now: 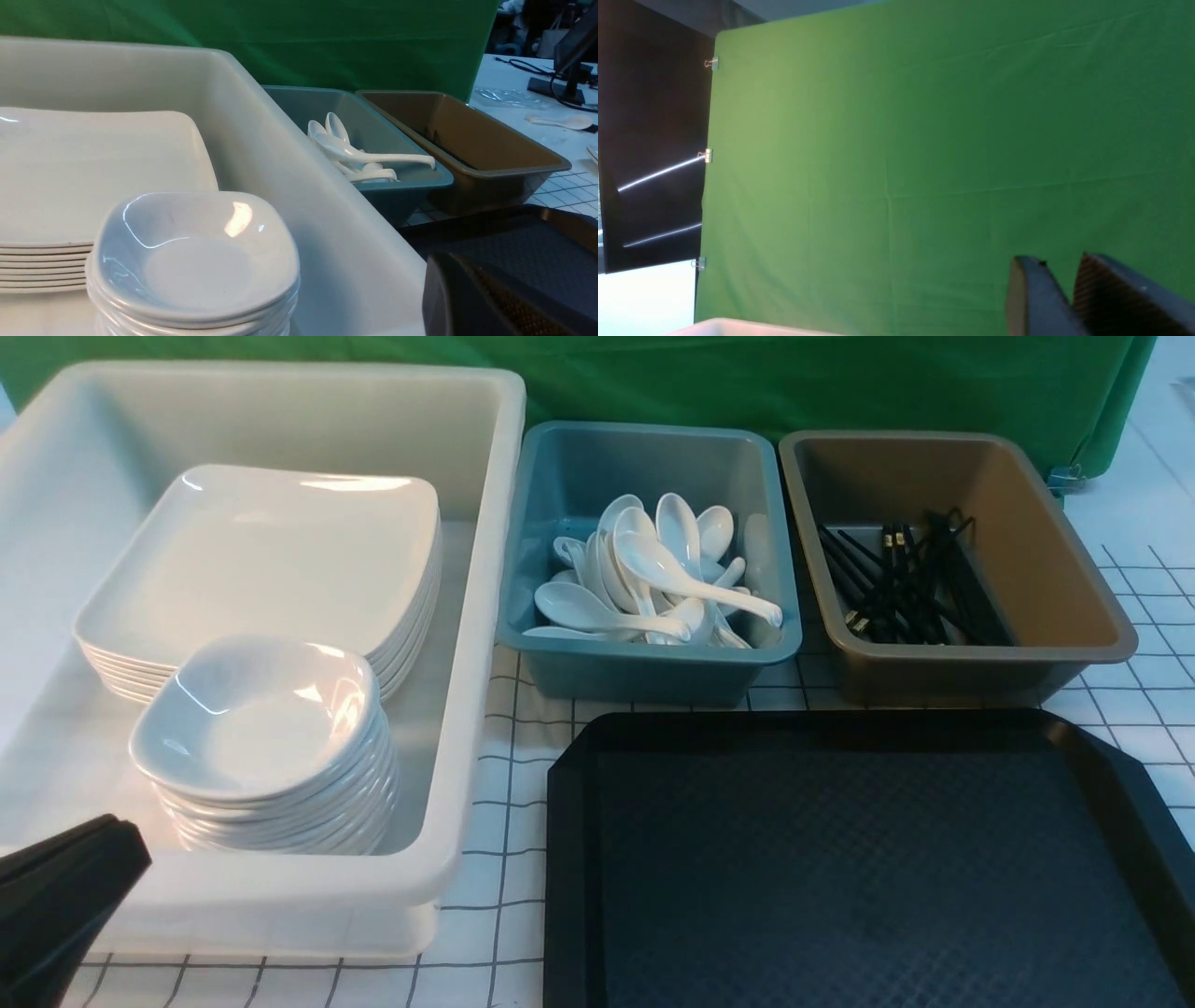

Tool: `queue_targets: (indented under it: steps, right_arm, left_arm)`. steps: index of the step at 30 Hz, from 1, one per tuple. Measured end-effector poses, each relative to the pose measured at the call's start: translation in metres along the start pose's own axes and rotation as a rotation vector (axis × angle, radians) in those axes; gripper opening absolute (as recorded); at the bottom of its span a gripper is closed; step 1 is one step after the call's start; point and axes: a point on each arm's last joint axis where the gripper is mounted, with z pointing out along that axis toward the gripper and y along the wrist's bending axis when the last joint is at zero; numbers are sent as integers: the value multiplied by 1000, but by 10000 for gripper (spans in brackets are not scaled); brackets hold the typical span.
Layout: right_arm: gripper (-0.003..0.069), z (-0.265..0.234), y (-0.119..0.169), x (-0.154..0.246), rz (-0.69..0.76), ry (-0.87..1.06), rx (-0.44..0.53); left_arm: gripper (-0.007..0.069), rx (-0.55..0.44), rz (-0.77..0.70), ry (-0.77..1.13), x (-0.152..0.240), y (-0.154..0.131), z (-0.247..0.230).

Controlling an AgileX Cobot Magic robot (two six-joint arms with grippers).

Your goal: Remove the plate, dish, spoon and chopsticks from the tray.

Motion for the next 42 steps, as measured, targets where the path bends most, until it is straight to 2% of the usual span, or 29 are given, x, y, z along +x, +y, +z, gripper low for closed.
queue_targets:
  steps: [14,18,24,30,32,37,42]
  right_arm:
    - [197,0,0,0,0,0,0]
    - [198,0,0,0,0,0,0]
    - [198,0,0,0,0,0,0]
    - [213,0,0,0,0,0,0]
    - [218,0,0,0,0,0,0]
    - [230,0,0,0,0,0,0]
    - [236,0,0,0,0,0,0]
  left_arm:
    - [0,-18,75,5,0,2,0]
    - [0,-41,172,13,1,4,0]
    - [1,-64,177,12,1,6,-1]
    - [2,-223,141,-54,14,18,-6]
    - [3,-300,150,-74,32,25,-8]
    - [3,-367,163,-64,64,34,-8]
    - [4,-382,166,9,75,36,-7]
